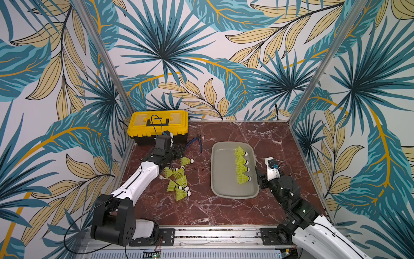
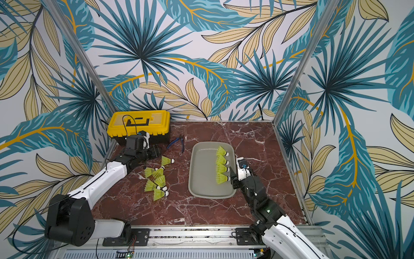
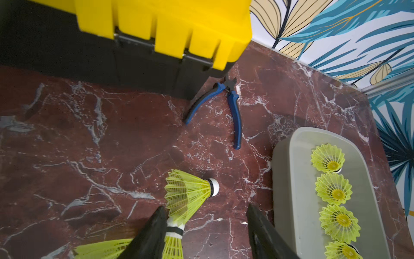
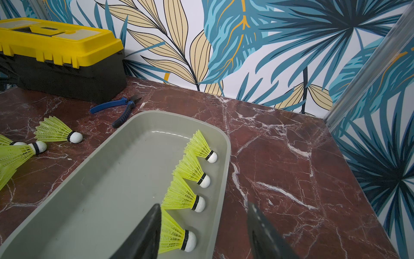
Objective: Put the shuttlecocks into the storage box
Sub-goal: Pick up the shuttlecock at the center of the board.
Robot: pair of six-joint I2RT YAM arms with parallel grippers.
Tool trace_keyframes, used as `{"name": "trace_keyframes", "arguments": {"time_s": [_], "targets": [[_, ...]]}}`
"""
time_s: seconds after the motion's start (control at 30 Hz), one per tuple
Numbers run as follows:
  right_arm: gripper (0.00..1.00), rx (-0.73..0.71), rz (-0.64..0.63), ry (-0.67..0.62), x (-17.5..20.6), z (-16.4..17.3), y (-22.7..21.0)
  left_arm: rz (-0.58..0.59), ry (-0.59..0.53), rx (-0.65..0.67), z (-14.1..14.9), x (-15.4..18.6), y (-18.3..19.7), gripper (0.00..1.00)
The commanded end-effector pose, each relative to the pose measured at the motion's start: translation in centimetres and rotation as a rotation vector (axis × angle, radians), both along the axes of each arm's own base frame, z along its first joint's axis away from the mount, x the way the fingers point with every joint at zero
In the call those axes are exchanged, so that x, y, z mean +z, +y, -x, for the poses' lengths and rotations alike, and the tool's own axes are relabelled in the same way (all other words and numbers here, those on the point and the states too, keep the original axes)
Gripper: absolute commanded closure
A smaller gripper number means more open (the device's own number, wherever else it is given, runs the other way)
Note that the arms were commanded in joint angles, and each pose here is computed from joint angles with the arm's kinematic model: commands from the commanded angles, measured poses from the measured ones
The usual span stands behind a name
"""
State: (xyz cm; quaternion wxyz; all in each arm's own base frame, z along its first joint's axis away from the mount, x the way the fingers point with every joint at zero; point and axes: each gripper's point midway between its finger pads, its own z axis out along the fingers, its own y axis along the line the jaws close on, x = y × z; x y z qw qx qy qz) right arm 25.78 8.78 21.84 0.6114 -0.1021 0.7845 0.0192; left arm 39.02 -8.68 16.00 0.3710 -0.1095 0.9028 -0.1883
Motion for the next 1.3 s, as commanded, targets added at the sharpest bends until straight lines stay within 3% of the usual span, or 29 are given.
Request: {"name": "trace_keyframes", "arguments": {"time_s": [0.0, 0.37, 0.73, 1.1, 1.27], "targets": [[0.39, -0.016, -0.003, 0.011, -0.5, 0.2, -0.3, 0.008, 0.068, -0.036, 0.6, -2.7, 0.2, 0.4], [0.39, -0.022, -0.001, 0.017, -0.6, 0.2, -0.5, 0.057, 0.149, -0.09, 0.0, -5.9, -0.9, 0.42], [0.39, -0.022, -0.003, 0.017, -0.5, 0.3, -0.5, 0.099, 0.213, -0.094, -0.3, -8.2, -1.5, 0.55], [0.39, -0.02, -0.001, 0.025, -0.8, 0.4, -0.5, 0.156, 0.212, -0.132, -0.7, -8.2, -2.7, 0.91], [0.39, -0.004, 0.0, 0.026, -0.8, 0.4, -0.2, 0.202, 0.174, -0.156, -0.4, -6.0, -3.3, 0.99]]}}
